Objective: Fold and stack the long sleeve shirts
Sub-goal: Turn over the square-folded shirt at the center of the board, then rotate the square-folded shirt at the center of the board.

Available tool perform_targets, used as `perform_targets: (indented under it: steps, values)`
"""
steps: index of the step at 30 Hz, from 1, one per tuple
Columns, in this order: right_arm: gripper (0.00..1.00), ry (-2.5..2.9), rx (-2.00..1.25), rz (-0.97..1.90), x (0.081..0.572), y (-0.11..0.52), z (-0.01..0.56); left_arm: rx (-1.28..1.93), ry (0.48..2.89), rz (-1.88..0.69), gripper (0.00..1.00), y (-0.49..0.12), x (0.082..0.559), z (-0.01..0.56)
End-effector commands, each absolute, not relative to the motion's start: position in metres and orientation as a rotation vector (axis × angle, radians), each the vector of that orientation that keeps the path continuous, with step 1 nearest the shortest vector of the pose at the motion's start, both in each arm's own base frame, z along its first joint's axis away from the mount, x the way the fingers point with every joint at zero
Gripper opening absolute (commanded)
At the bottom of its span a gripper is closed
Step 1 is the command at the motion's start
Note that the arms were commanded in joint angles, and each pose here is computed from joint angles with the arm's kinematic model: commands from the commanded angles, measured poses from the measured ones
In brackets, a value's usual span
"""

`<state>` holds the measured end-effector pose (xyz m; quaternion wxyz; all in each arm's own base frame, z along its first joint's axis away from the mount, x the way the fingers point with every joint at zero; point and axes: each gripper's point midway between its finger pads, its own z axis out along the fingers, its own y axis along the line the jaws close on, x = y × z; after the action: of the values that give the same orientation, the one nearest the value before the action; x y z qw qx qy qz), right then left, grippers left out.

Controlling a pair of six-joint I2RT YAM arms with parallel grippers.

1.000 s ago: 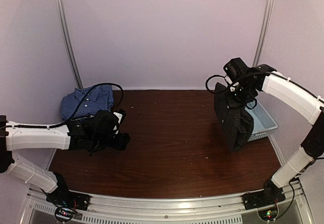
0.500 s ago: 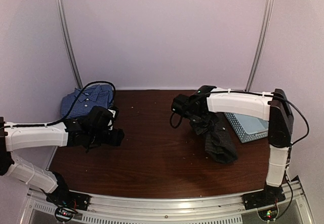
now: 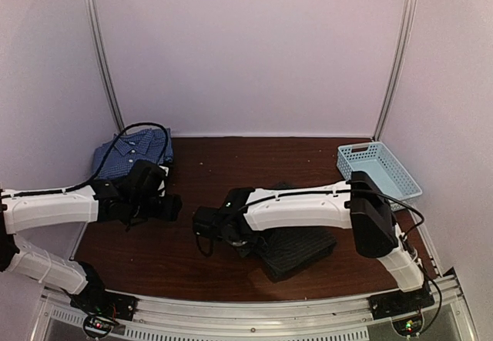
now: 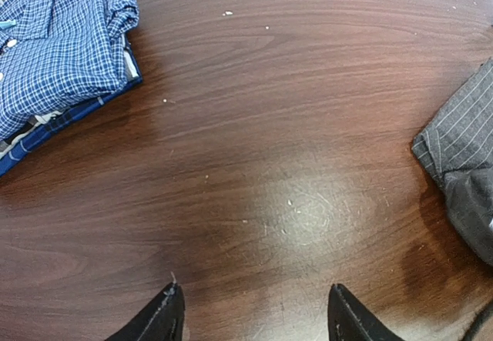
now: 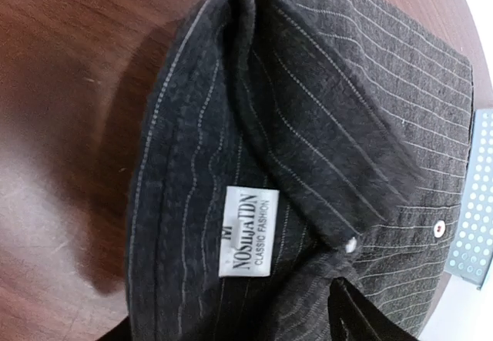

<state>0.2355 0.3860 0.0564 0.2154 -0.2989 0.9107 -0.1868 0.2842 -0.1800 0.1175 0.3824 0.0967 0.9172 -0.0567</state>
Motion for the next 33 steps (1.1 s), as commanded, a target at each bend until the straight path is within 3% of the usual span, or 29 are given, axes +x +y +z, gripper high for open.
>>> perform_targets:
  steps: [1,8,19,33]
  values:
    - [0.7,2.5,-0.762,-0.377,0.23,0.401,0.084,0.208,2.313,-0.131,0.65,-0.173,0.287,0.126]
    - [0.8,2.458,-0.747,-0.156,0.223,0.398,0.117,0.21,2.328,-0.133,0.65,-0.172,0.285,0.117]
    - [0.81,2.389,-0.658,0.42,0.247,0.373,0.174,0.235,2.316,-0.23,0.7,-0.184,0.29,0.127]
    - [0.71,2.424,-0.531,0.711,0.343,0.337,0.116,0.231,2.336,-0.347,0.73,-0.194,0.302,0.127]
